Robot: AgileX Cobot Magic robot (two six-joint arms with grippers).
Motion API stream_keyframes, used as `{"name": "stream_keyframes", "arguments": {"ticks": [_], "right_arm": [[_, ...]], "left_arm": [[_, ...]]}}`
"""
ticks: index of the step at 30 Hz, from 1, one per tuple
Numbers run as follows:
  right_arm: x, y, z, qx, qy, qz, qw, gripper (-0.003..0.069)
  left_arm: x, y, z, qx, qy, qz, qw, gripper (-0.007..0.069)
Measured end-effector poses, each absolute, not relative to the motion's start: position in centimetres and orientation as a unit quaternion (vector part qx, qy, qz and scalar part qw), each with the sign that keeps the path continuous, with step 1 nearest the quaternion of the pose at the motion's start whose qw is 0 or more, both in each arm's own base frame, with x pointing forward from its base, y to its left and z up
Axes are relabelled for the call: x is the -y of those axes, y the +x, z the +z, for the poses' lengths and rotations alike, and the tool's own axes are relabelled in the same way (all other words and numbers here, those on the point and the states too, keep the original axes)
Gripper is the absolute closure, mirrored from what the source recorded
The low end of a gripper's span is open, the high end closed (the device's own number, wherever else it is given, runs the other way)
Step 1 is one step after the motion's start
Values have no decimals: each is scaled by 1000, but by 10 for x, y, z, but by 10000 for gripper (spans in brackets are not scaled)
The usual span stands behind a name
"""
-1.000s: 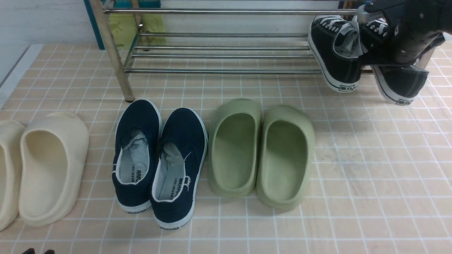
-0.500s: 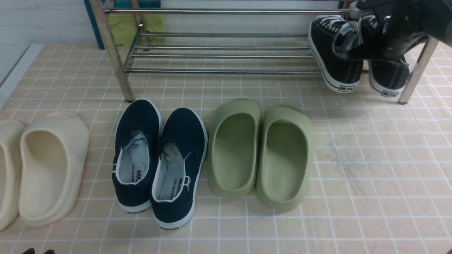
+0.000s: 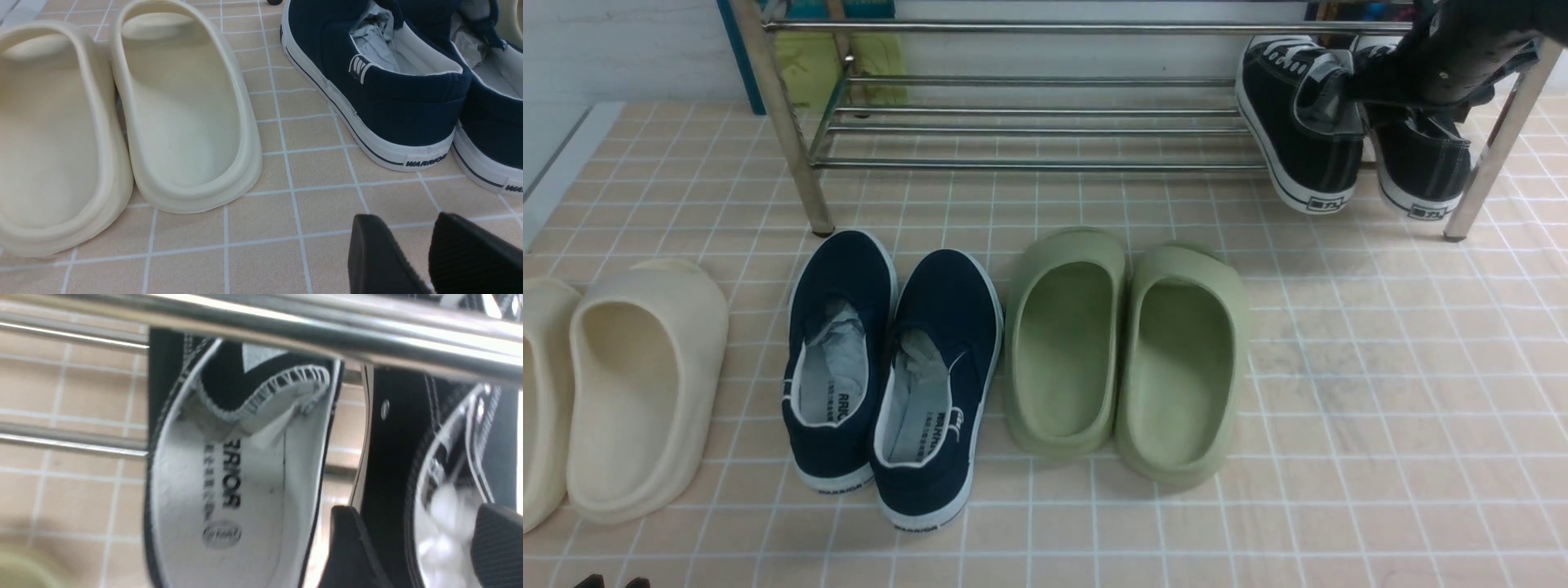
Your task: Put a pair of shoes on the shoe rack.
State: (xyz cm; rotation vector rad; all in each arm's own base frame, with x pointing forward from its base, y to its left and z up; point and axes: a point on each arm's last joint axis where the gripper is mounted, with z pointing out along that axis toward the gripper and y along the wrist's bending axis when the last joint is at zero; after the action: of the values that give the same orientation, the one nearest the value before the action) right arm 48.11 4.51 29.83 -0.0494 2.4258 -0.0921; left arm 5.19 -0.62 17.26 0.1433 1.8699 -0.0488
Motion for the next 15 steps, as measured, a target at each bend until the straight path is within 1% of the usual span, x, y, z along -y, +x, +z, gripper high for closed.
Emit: {"name": "stream_keyframes", "arguments": {"ticks": [3, 6, 10, 11, 13, 14, 15], "right_arm": [[-46, 469, 313, -942, -10, -22, 334, 295], [-47, 453, 329, -950, -14, -9, 311, 356], [-50, 423, 359, -958, -45, 17, 284, 456], [-50, 421, 361, -958, -47, 20, 281, 461], [-54, 395, 386, -954, -70, 50, 289, 522], [-54, 392, 389, -952, -70, 53, 292, 522], [-56, 374, 400, -948, -84, 72, 298, 554]], "left_arm": [[6, 52, 173, -804, 62, -21, 591, 386], [6, 52, 173, -804, 62, -21, 591, 386], [6, 52, 173, -804, 62, -21, 591, 386], [6, 52, 173, -804, 62, -21, 591, 386], [6, 52, 173, -804, 62, -21, 591, 386], [6, 52, 173, -804, 62, -21, 591, 386], [6, 52, 173, -804, 62, -21, 591, 386]]}}
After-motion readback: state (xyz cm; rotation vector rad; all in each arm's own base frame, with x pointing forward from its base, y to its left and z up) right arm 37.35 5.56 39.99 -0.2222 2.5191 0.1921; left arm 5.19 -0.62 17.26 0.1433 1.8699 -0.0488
